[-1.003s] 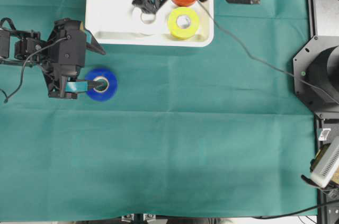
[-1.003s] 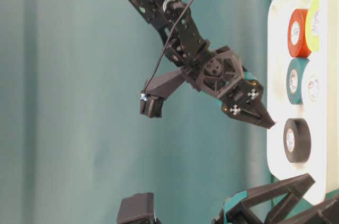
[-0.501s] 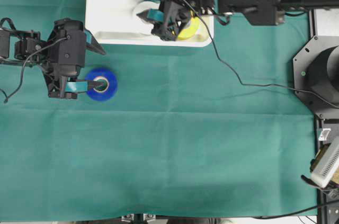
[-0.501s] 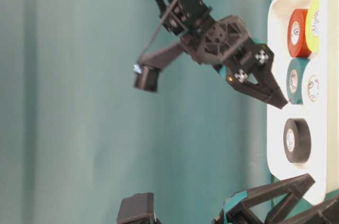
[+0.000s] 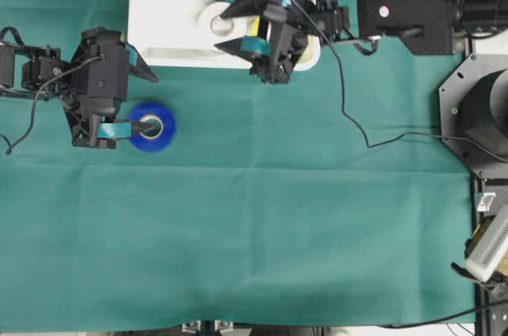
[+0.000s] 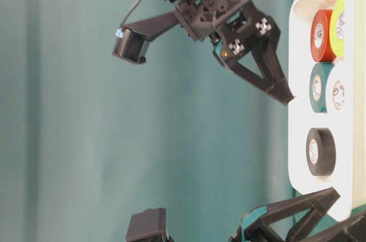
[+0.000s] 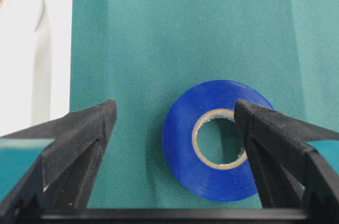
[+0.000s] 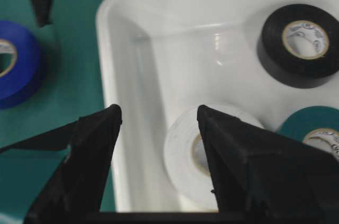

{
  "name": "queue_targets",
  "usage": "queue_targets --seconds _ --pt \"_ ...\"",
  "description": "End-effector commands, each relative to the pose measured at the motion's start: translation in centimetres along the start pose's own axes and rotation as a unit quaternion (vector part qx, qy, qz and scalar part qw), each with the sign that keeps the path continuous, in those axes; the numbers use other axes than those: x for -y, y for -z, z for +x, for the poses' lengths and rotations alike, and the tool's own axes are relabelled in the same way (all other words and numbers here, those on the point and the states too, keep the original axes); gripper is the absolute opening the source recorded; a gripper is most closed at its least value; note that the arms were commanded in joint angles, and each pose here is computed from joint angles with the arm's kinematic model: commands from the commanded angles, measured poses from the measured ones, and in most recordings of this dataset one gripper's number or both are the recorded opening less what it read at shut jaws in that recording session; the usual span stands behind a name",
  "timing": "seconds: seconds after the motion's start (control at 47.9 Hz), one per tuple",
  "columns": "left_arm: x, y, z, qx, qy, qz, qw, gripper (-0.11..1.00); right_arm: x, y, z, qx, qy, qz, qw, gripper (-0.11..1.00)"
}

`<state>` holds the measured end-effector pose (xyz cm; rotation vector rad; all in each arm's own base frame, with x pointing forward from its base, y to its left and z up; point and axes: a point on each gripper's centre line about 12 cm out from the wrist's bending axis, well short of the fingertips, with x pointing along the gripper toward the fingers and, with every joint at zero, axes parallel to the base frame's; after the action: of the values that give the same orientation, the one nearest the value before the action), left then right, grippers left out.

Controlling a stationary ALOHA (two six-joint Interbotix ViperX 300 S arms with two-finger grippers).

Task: Put the tape alternately from left to right into the white case.
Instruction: 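Release black tape in tray and withdraw right gripper toward center, then lower left gripper onto blue tape and grasp it through the core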

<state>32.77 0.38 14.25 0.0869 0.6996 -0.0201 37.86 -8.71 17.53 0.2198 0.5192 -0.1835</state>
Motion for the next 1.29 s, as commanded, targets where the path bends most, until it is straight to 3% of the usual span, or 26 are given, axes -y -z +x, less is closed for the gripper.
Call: queue_targets --seconds 0.0,0.794,1.274 --pt "0.0 -1.0 -0.5 0.018 -0.001 0.000 0.9998 0.62 -1.3 -3.1 -2.8 0.056 -0.017 -0.009 0.9983 0.69" --pt "0.0 -0.8 -0.5 0.010 0.000 0.000 0.9999 0.62 -6.4 0.7 -3.9 0.015 -0.077 -0.042 0.9960 0.69" --pt "0.2 -0.1 -0.1 -0.019 0.004 -0.011 0.9998 0.62 -6.6 1.1 -4.0 0.011 -0.079 -0.045 0.9958 0.69"
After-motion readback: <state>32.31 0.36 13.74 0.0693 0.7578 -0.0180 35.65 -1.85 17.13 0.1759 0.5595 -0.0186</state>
